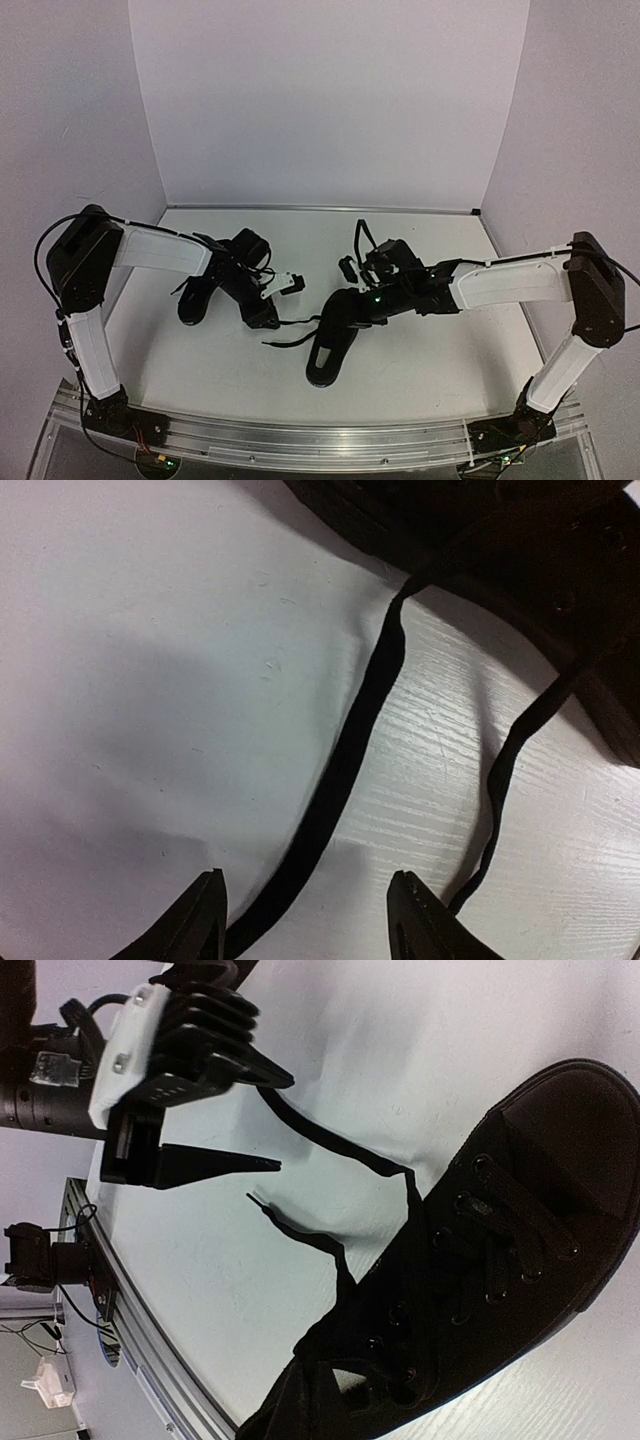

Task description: Tie the shoes

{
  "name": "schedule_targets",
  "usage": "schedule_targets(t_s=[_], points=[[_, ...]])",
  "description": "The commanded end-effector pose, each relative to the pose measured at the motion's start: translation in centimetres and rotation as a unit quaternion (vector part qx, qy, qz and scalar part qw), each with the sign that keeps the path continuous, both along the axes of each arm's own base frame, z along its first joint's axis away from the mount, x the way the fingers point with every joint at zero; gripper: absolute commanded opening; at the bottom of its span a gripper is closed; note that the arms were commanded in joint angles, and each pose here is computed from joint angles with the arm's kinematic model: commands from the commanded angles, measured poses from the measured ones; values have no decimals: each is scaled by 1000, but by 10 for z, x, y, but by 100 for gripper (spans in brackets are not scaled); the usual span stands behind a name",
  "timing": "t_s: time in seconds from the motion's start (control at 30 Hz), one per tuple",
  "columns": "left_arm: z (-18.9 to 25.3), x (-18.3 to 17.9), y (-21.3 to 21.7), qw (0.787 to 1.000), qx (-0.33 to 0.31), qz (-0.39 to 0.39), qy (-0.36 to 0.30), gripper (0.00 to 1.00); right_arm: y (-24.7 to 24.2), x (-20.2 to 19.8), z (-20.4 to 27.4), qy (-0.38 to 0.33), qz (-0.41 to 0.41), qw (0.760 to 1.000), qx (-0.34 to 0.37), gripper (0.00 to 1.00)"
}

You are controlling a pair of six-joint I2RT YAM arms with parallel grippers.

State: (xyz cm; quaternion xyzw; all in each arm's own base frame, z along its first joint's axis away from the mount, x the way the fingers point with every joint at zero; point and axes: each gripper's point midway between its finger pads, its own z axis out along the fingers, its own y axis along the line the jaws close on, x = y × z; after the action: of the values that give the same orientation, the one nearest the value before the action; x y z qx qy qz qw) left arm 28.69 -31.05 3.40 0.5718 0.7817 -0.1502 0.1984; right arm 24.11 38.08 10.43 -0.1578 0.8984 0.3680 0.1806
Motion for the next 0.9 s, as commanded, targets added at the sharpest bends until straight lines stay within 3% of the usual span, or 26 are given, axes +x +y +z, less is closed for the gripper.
schedule_targets(t_s=[0.0, 0.1, 0.17, 0.4, 0.7, 0.87], points=[[-3, 4, -4, 999, 24, -16, 22, 57, -3, 2, 15, -18, -4, 1000, 9, 0], [-13, 3, -3, 999, 36, -17, 31, 52, -3, 2, 14, -17, -5, 1000, 9, 0], [-19, 2, 0, 998, 43, -15, 36, 43, -3, 2, 14, -17, -6, 1000, 8, 0], [-6, -5, 6, 998, 43, 9, 49, 1, -3, 4, 13, -20, -8, 1000, 6, 0], [76, -34, 8, 993, 18, 101, -57, 0, -5, 9, 9, -24, -19, 1000, -2, 0], [105, -59, 25, 988, 34, 137, -63, 0, -5, 11, 11, -27, -24, 999, -2, 0]])
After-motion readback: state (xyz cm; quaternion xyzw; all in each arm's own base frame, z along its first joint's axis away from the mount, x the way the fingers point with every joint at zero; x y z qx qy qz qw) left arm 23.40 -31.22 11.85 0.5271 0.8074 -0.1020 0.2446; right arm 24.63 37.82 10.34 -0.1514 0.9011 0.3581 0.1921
